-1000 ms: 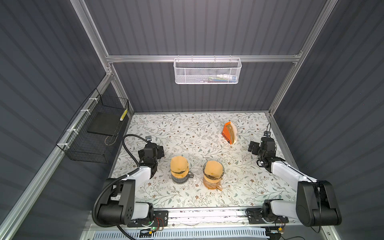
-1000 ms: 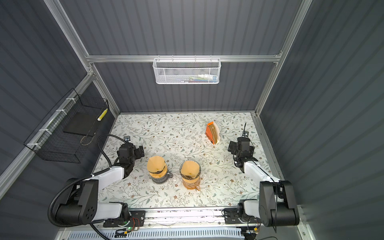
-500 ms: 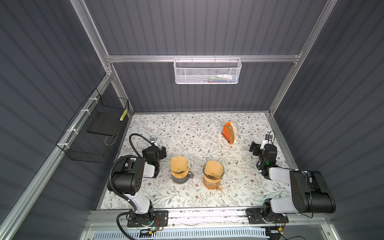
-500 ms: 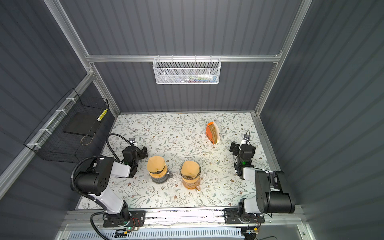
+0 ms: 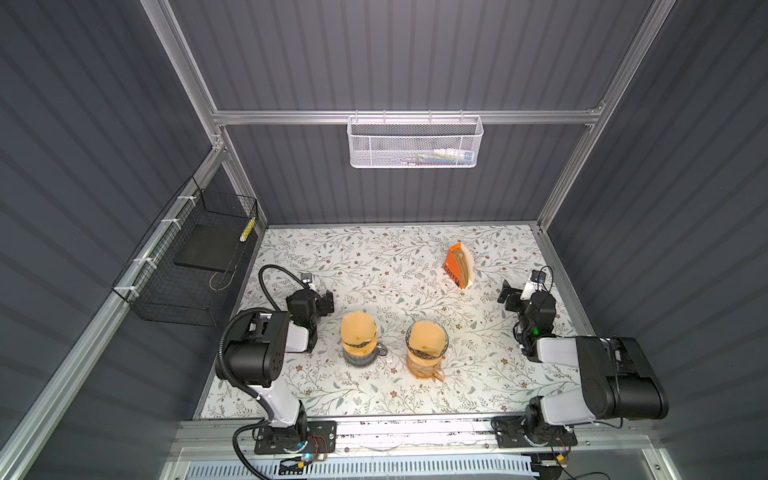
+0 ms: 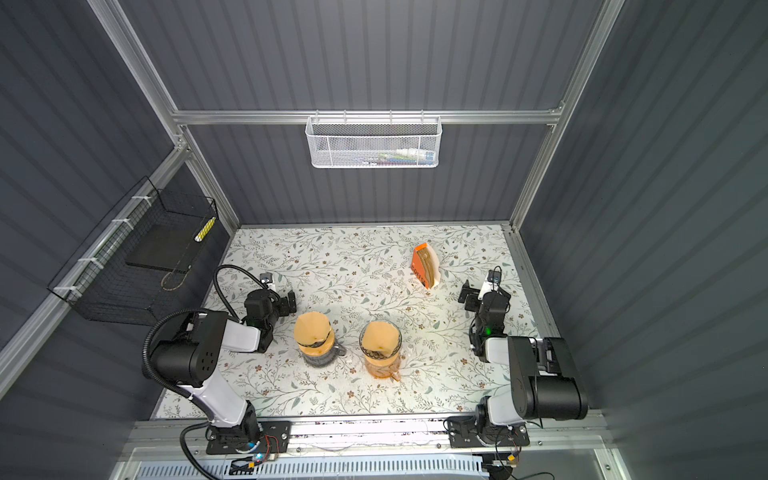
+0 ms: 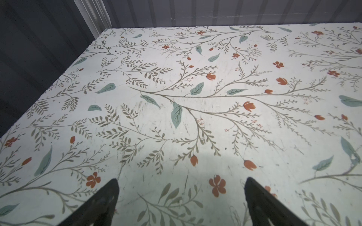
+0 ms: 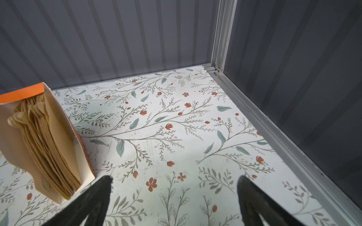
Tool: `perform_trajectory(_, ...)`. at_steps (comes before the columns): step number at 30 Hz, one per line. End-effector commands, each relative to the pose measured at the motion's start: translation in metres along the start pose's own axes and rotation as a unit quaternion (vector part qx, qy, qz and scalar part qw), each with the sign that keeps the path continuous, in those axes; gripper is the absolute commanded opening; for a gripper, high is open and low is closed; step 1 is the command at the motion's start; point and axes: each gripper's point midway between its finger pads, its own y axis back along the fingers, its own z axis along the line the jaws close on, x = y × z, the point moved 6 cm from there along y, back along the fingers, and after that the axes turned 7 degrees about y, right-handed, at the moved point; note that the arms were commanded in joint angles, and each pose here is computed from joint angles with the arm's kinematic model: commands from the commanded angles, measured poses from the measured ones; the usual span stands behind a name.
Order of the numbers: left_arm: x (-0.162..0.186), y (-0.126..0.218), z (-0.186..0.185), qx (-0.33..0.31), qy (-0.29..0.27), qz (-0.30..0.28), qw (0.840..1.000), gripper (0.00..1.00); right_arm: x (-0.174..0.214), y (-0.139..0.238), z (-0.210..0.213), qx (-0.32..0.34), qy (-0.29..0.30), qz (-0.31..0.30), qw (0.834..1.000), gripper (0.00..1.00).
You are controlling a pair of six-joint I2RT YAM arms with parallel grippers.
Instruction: Place the coffee filter in the dripper
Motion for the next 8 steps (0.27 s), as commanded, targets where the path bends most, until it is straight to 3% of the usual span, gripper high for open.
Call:
perform_trajectory(1, -0.0103, -0.0014, -0.0006, 0.005, -0.005, -0.018, 1.000, 1.00, -0.0033, 0.0001, 0.0006, -0.004, 0.001, -0.011, 1.000, 0.99)
perform_trajectory(8, -0.0104, -0.0008, -0.0005, 0.005, -0.005, -0.020, 1.000, 1.00, -0.0031, 0.0003, 0.0008, -0.004, 0.001, -0.010, 1.000, 0.99)
